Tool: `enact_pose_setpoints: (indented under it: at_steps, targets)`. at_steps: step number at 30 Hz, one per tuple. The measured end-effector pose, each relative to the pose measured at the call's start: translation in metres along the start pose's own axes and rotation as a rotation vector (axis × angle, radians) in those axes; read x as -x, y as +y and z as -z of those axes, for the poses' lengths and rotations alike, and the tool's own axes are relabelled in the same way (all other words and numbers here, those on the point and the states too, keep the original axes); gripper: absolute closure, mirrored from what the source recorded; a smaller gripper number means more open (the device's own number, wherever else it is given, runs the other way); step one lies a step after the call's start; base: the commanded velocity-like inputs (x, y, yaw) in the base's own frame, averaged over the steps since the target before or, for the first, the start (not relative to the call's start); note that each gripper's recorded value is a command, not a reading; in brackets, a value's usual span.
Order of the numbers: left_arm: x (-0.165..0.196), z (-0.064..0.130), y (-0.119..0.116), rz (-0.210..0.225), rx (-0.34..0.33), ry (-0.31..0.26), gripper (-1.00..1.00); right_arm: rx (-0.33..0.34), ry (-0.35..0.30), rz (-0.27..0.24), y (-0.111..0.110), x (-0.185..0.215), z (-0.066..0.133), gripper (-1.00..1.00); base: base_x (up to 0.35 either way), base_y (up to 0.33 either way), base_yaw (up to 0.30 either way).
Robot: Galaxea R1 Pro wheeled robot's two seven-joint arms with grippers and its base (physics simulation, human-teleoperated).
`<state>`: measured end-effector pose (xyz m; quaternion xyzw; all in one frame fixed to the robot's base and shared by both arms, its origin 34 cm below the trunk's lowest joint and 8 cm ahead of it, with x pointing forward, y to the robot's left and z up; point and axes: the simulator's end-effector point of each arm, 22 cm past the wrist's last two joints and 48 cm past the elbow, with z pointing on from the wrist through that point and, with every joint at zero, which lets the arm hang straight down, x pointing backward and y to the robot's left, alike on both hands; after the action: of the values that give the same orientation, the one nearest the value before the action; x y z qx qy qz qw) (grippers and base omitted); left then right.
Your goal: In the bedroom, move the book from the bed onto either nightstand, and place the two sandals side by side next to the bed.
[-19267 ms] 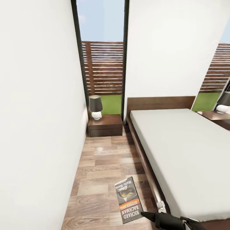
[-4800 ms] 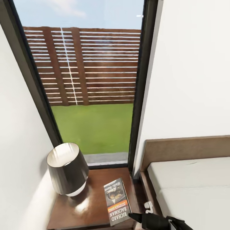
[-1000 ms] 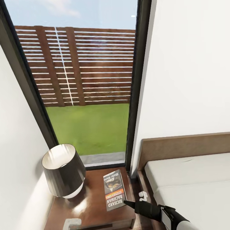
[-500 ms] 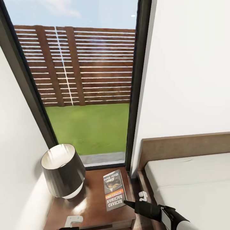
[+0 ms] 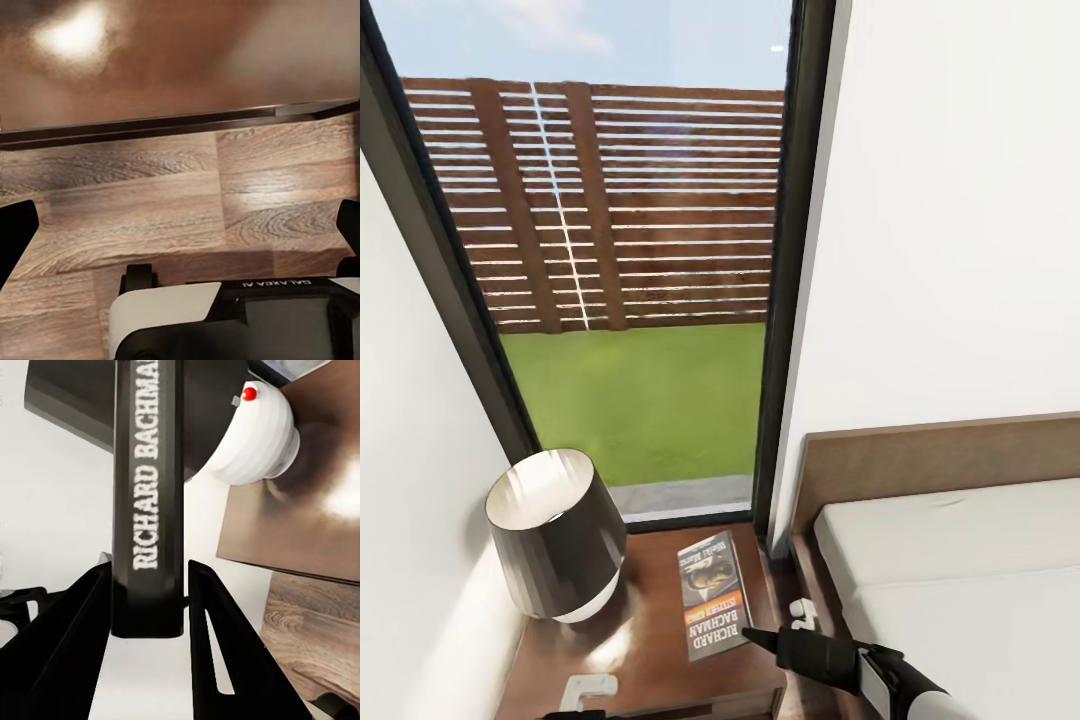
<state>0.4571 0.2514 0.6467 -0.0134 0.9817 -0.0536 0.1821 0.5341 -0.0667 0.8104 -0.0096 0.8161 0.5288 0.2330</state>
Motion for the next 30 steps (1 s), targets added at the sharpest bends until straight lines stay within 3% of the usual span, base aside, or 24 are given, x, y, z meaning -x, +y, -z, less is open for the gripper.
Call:
enact_pose_setpoints:
  at_steps: [12, 30]
  targets:
    - [0.001, -0.005, 0.004, 0.000, 0.005, -0.001, -1.00, 0.039, 0.003, 0.003, 0.015, 0.000, -0.023, 1.00, 0.000, 0.000, 0.000]
    - [0.002, -0.023, 0.007, -0.001, 0.007, -0.011, -1.00, 0.047, -0.003, 0.026, 0.006, 0.018, -0.036, 1.00, 0.000, 0.000, 0.000]
